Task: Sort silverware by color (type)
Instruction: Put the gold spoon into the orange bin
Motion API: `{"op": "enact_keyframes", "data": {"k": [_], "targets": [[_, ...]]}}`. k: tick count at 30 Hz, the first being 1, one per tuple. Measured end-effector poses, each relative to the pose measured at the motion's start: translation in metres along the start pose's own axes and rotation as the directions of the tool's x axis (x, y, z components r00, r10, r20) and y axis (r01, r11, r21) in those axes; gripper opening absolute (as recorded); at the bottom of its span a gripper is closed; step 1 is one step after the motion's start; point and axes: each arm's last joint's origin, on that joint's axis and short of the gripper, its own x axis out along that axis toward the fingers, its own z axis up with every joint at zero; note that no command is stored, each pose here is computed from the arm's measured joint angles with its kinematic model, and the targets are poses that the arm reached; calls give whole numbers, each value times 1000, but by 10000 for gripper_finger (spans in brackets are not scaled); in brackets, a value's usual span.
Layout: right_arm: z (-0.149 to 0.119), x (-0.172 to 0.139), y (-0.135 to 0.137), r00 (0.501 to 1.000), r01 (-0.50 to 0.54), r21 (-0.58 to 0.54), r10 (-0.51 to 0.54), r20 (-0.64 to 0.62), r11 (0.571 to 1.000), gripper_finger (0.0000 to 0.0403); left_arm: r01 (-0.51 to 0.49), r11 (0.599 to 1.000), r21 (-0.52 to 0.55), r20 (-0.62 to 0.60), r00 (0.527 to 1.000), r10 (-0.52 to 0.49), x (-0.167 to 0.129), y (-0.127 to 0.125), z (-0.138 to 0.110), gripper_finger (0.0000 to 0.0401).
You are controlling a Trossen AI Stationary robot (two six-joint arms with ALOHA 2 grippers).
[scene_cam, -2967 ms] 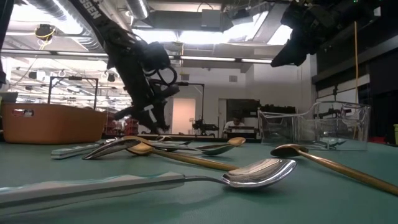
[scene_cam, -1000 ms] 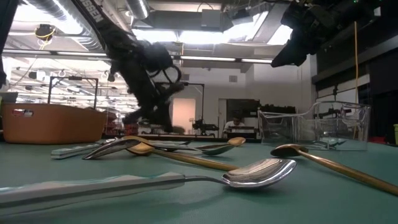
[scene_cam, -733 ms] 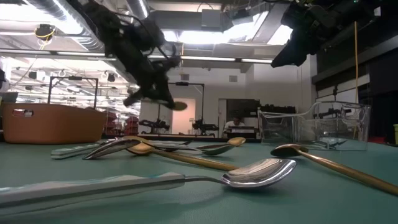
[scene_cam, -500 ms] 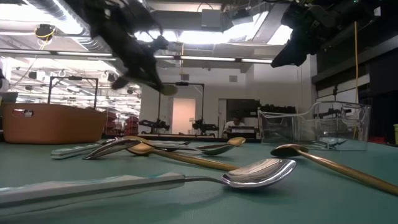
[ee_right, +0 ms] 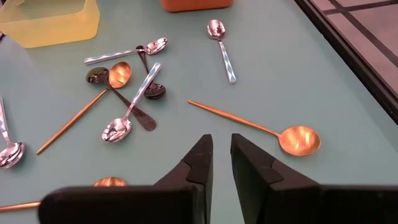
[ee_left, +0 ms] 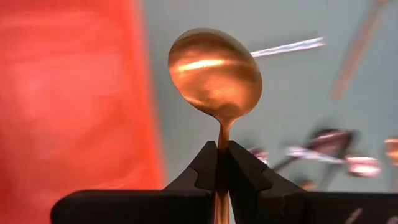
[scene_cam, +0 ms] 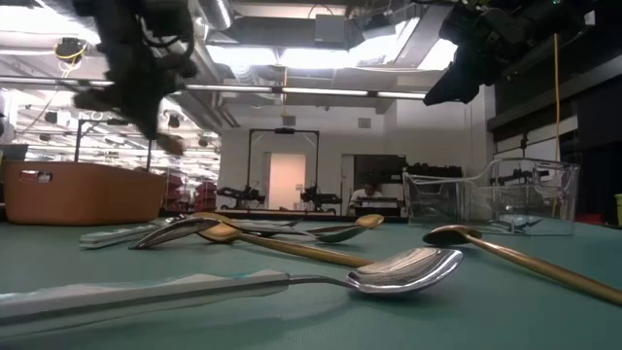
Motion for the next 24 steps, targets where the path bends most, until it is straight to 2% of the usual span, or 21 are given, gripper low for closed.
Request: {"op": "enact_keyframes", "data": {"k": [5,9,17,24], "targets": [[0,0,0,1000,0,0,0,0,1000,51,-191,982,8,-4,982,191,-1,14,-6,14],[0,0,0,1000,0,0,0,0,1000,51,-282,959,12,44,958,282,-2,19,-7,14],[0,0,0,1000,0,0,0,0,1000,51,-349,936,44,78,935,345,1,22,-1,14],[0,0,0,1000,0,0,0,0,1000,51,-396,916,66,23,918,395,22,30,4,14]]}}
